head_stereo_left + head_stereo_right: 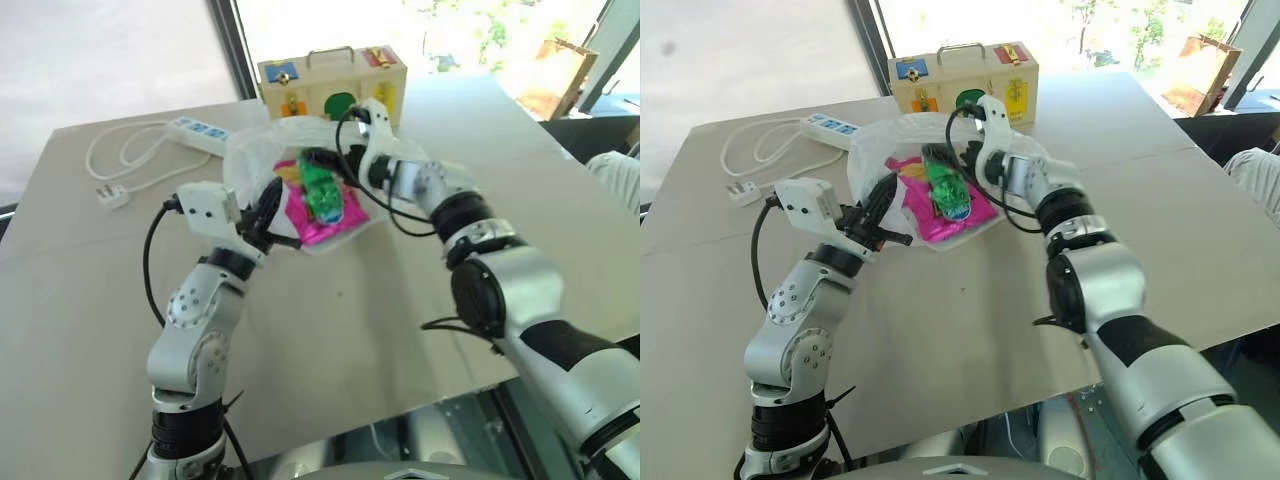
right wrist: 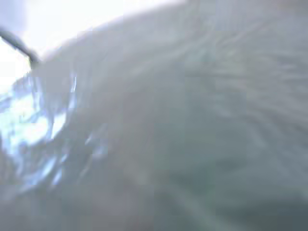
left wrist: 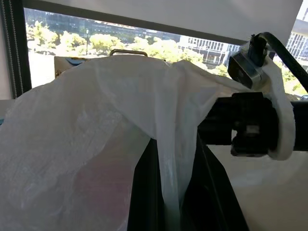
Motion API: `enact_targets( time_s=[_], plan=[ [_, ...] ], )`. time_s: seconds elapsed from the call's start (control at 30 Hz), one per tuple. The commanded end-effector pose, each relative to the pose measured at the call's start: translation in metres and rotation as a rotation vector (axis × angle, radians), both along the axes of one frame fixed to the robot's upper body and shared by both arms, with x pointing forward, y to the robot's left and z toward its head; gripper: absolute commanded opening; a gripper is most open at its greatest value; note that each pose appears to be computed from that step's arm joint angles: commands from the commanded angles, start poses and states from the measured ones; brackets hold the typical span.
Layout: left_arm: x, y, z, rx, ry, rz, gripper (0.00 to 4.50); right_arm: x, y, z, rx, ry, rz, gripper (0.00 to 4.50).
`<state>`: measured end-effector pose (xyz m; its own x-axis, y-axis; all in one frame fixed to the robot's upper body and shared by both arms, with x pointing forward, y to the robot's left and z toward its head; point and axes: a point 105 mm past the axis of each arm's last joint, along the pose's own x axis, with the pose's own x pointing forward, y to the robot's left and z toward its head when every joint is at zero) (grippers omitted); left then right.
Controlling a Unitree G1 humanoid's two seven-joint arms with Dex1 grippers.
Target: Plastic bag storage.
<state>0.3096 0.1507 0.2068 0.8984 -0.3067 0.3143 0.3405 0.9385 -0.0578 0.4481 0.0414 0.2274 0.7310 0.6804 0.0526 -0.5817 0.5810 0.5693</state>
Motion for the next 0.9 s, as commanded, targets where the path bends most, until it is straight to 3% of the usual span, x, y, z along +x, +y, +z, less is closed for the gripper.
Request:
enact_targets(
  time_s=[0.03, 0.17, 0.3, 0.4, 0.47, 0.6, 0.7, 0.83, 0.9],
  plan=[
    [-0.003, 0.002, 0.013, -0.001, -0.057, 0.009, 0.00, -0.006, 0.008, 0.014, -0.077, -0.165, 0.047, 4.49],
    [-0.003, 0.005, 0.013, -0.012, -0.054, 0.022, 0.00, -0.042, 0.007, -0.021, -0.320, -0.310, 0.381, 4.49],
    [-0.003, 0.004, 0.011, -0.011, -0.046, 0.018, 0.00, -0.101, -0.035, -0.040, -0.445, -0.408, 0.716, 4.49],
    [-0.002, 0.006, 0.012, -0.005, -0.049, 0.024, 0.00, -0.142, -0.064, -0.032, -0.430, -0.559, 0.814, 4.49],
    [-0.002, 0.009, 0.012, -0.001, -0.051, 0.039, 0.00, -0.151, -0.079, -0.014, -0.370, -0.638, 0.721, 4.49],
    [-0.002, 0.015, 0.009, -0.004, -0.034, 0.061, 0.00, -0.112, -0.113, 0.019, -0.340, -0.712, 0.245, 4.49],
    [-0.002, 0.013, 0.006, 0.005, -0.019, 0.049, 0.00, -0.085, -0.143, 0.012, -0.499, -0.766, -0.026, 4.49],
    [-0.002, 0.014, 0.005, 0.014, -0.014, 0.044, 0.00, -0.073, -0.152, 0.003, -0.617, -0.825, -0.186, 4.49],
    [-0.002, 0.014, 0.005, 0.019, -0.012, 0.041, 0.00, -0.070, -0.151, -0.013, -0.638, -0.778, -0.202, 4.49]
  ],
)
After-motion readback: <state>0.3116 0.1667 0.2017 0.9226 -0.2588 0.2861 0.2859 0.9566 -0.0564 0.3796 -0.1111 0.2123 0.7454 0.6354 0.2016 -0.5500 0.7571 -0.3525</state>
